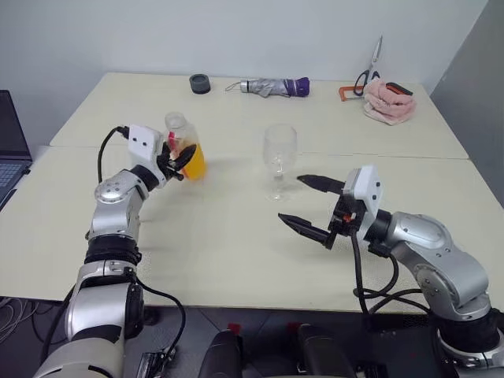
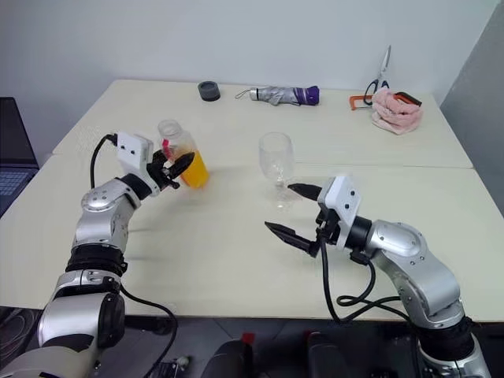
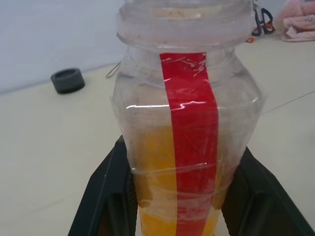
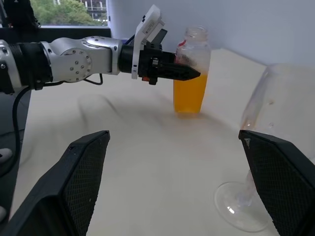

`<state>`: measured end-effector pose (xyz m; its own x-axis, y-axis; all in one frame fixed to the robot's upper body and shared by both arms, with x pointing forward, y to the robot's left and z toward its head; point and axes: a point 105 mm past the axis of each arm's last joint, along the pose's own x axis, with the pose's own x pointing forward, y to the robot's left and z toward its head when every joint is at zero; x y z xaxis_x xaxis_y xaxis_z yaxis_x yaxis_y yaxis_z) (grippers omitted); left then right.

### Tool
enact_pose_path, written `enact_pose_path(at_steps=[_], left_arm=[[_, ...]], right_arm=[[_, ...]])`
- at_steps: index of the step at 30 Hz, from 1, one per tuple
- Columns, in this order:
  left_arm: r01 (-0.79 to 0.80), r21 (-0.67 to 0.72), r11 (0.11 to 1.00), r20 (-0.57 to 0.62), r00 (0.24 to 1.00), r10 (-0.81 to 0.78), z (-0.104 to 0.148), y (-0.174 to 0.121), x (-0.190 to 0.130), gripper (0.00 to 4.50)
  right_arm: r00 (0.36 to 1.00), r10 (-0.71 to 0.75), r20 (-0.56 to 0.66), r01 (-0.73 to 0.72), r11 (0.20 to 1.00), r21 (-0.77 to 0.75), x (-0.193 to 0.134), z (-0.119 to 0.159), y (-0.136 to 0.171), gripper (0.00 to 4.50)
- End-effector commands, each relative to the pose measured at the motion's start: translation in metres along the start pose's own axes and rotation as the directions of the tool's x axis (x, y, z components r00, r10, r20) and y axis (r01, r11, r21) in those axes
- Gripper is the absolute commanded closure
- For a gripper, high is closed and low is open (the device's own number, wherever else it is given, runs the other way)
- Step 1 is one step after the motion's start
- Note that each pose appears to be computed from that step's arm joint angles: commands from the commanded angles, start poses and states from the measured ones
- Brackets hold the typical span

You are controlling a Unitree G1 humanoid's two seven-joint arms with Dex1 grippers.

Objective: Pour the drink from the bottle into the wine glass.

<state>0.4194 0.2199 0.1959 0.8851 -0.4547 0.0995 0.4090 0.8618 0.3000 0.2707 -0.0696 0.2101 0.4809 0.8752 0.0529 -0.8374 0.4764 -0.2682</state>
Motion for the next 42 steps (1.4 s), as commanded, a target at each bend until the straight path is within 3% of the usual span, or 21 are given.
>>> enact_pose_path(at_steps=[1,6,14,26,33,42], left_arm=[[0.042,0.131,0.99,0.113,0.992,-0.057,0.052,-0.012,0.015,2.74],[0.112,0.246,0.963,0.161,0.975,-0.155,0.082,-0.038,0.033,2.74],[0.158,0.442,0.883,0.176,0.95,-0.259,0.102,-0.064,0.053,2.74],[0.089,0.639,0.764,0.186,0.946,-0.265,0.11,-0.067,0.066,2.76],[0.066,0.703,0.708,0.193,0.94,-0.28,0.113,-0.072,0.07,2.79],[0.039,0.77,0.636,0.198,0.934,-0.298,0.116,-0.077,0.073,2.79]], right_arm=[[0.996,-0.05,0.068,0.052,0.998,-0.035,-0.002,0.02,-0.007,0.0],[0.99,-0.119,0.075,0.124,0.99,-0.066,-0.006,0.02,-0.016,0.0],[0.98,-0.184,0.071,0.19,0.979,-0.074,-0.012,0.016,-0.027,0.0],[0.96,-0.274,0.062,0.278,0.958,-0.067,-0.018,0.008,-0.039,0.0],[0.967,-0.251,0.049,0.254,0.965,-0.059,-0.023,0.002,-0.034,0.0],[0.986,-0.142,0.083,0.144,0.989,-0.022,-0.037,0.017,-0.026,0.0]])
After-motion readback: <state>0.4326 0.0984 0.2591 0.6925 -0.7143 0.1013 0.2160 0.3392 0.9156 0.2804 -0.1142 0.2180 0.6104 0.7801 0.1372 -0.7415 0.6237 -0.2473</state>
